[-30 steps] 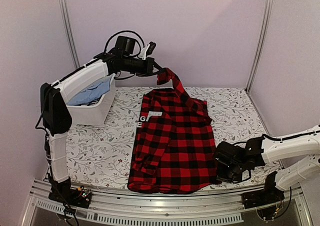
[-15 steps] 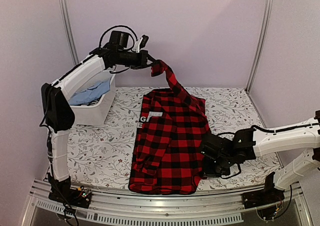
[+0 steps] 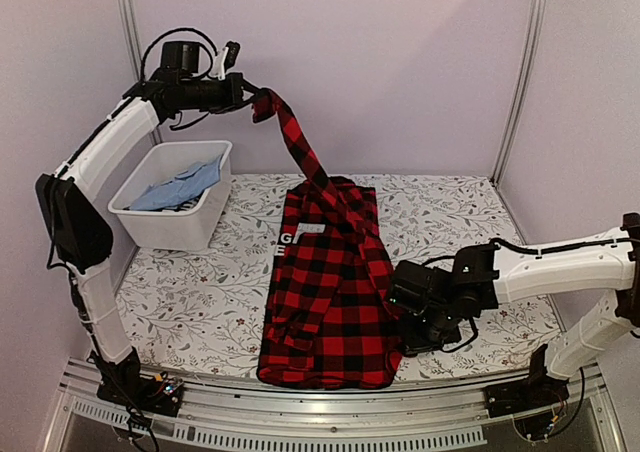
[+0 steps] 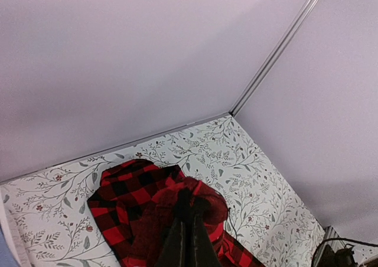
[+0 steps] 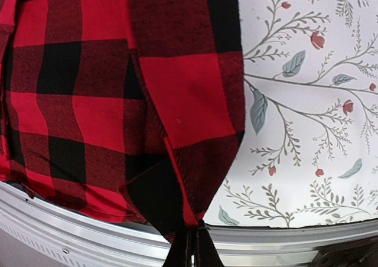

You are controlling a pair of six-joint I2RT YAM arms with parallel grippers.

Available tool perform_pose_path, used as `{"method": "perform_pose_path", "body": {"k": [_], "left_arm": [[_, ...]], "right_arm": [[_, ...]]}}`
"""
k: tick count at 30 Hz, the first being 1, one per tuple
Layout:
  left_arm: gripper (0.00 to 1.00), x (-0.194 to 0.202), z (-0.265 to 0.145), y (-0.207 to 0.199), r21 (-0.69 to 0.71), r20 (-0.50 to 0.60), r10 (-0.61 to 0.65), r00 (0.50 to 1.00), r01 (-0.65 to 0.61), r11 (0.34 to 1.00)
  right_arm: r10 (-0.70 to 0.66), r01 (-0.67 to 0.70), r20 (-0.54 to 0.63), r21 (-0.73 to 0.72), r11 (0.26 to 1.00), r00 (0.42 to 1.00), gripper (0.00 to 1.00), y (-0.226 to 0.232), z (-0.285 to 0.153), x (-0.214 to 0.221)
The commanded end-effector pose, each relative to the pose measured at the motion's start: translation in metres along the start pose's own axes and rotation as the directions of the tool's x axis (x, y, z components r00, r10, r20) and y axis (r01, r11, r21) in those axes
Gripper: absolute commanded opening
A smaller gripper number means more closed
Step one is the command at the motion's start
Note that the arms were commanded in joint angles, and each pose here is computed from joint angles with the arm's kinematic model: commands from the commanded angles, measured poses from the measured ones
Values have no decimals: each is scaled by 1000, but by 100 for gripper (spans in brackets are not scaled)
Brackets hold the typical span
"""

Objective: Fold and stack the long sleeve shirts
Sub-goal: Fold the 1/3-folded shirt at the center of the board.

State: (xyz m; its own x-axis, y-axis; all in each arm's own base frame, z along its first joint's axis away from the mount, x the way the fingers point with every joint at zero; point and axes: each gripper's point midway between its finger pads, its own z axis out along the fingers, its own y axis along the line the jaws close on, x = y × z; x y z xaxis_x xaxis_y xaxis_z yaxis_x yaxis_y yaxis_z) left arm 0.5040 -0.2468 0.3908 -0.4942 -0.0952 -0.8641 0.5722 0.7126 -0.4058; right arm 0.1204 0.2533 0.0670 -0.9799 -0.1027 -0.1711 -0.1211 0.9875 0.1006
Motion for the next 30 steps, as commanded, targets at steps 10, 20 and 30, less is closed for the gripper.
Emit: {"method": "perform_pose_path", "body": {"k": [10, 20, 30], "left_arm": [[0, -15, -9, 23, -41, 37, 11, 999, -10, 999], [0, -12, -5, 40, -65, 31, 5, 1000, -3, 998], [0, -13, -2, 42, -57, 31, 5, 999, -4, 998]], "right_arm": [[-303, 295, -52, -122, 948, 952, 0, 43, -34, 2], [-538, 524, -56, -167, 835, 841, 1, 112, -15, -21], [-513, 461, -101, -314, 830, 853, 1, 149, 34, -3]]}}
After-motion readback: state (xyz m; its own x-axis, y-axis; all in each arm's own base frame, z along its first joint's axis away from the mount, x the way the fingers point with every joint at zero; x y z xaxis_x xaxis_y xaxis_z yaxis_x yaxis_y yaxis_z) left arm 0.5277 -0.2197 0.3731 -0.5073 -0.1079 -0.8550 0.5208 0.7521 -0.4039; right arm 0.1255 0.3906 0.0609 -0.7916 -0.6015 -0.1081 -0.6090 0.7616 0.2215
